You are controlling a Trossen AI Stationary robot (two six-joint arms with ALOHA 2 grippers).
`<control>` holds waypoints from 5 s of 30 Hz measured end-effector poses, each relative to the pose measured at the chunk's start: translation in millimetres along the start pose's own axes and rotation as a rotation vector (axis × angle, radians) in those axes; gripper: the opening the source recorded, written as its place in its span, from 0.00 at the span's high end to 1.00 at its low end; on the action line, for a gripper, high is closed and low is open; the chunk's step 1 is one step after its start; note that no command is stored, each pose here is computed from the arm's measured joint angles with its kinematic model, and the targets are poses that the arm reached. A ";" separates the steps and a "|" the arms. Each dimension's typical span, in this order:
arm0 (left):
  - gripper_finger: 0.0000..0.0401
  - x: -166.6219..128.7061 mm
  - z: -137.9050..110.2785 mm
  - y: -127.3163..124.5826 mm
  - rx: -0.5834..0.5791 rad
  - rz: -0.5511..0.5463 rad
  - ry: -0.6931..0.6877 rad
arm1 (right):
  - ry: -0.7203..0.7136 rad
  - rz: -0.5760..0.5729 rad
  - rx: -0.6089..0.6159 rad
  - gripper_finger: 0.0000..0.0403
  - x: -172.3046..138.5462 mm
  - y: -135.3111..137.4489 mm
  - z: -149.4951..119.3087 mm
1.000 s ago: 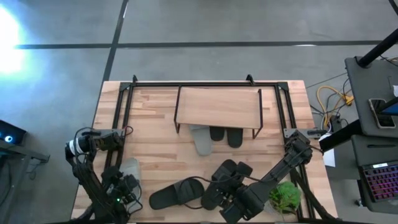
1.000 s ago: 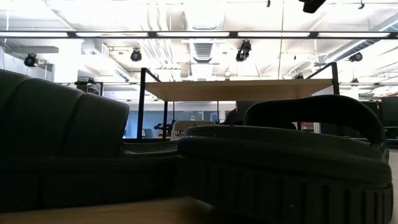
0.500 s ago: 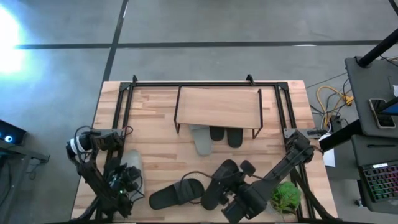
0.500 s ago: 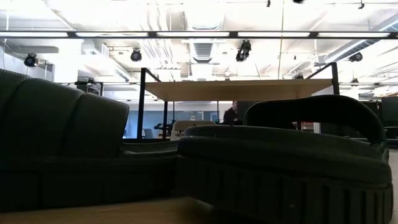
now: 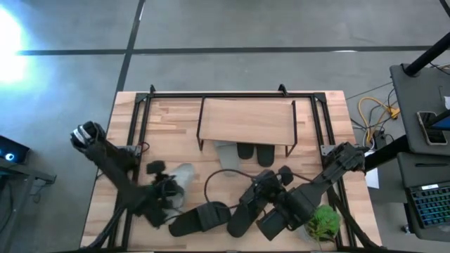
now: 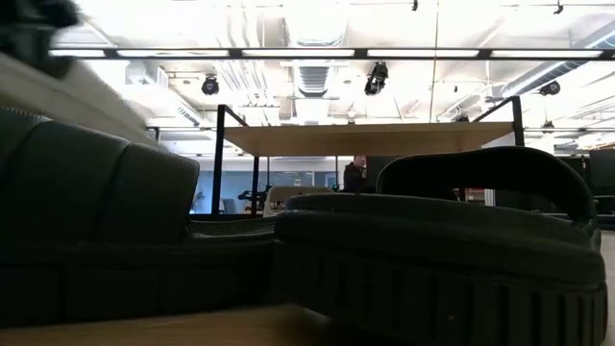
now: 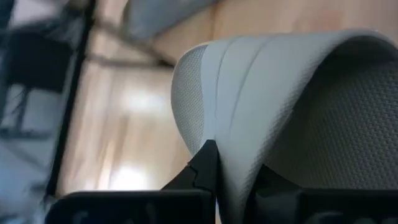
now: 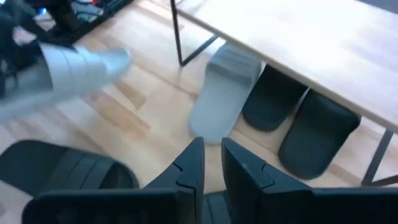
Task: Pick and place slides into the shelf
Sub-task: Put the gray slipper under the shelf
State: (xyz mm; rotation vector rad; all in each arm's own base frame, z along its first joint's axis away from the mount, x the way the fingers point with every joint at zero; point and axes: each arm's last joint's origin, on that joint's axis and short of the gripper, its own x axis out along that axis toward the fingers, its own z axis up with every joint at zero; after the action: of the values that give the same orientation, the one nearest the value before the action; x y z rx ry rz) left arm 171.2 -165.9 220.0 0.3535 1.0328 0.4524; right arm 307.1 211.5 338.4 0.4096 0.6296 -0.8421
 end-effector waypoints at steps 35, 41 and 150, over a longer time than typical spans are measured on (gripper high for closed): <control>1.00 120.1 121.6 1.4 -0.211 -0.050 0.143 | 0.015 -0.029 0.037 0.88 6.9 -5.5 1.9; 1.00 144.7 142.2 2.3 -0.201 -0.025 0.155 | 0.015 -0.039 0.057 0.88 9.2 -6.1 -1.0; 0.97 104.1 35.0 73.0 -0.963 -0.236 0.027 | 0.463 0.166 0.136 0.97 57.2 23.2 -35.9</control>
State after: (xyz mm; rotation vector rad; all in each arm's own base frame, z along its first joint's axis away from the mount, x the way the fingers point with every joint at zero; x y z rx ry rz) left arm 233.3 -52.2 195.0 -0.6266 0.7637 0.6819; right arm 341.7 213.9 276.0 0.7818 0.9540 -0.6346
